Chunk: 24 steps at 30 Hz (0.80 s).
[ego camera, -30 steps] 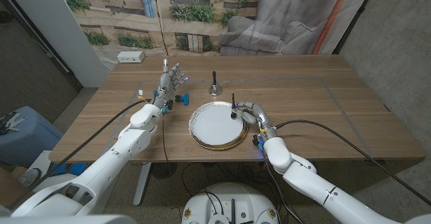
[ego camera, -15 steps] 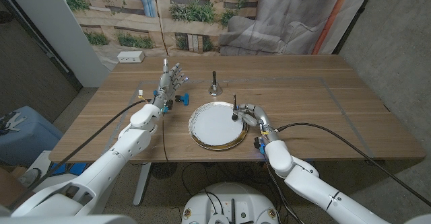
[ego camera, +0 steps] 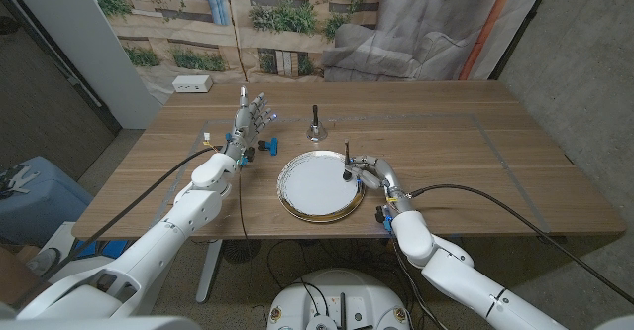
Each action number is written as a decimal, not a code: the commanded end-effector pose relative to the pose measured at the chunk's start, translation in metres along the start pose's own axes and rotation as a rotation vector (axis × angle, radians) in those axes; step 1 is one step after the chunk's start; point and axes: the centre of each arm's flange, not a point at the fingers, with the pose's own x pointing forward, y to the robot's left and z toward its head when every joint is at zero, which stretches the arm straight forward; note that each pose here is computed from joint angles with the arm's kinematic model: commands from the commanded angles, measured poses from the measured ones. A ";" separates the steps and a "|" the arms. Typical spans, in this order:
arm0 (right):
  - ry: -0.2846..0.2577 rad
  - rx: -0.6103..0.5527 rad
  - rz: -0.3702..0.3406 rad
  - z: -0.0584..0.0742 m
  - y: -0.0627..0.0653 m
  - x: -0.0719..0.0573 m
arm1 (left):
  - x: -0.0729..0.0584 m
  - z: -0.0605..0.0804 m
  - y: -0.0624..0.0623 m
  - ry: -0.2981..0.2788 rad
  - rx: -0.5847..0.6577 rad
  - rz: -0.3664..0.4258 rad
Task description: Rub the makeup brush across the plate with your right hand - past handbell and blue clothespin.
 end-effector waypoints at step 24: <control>0.021 -0.014 -0.017 0.003 -0.003 -0.022 | 0.000 0.000 0.000 0.000 0.000 0.000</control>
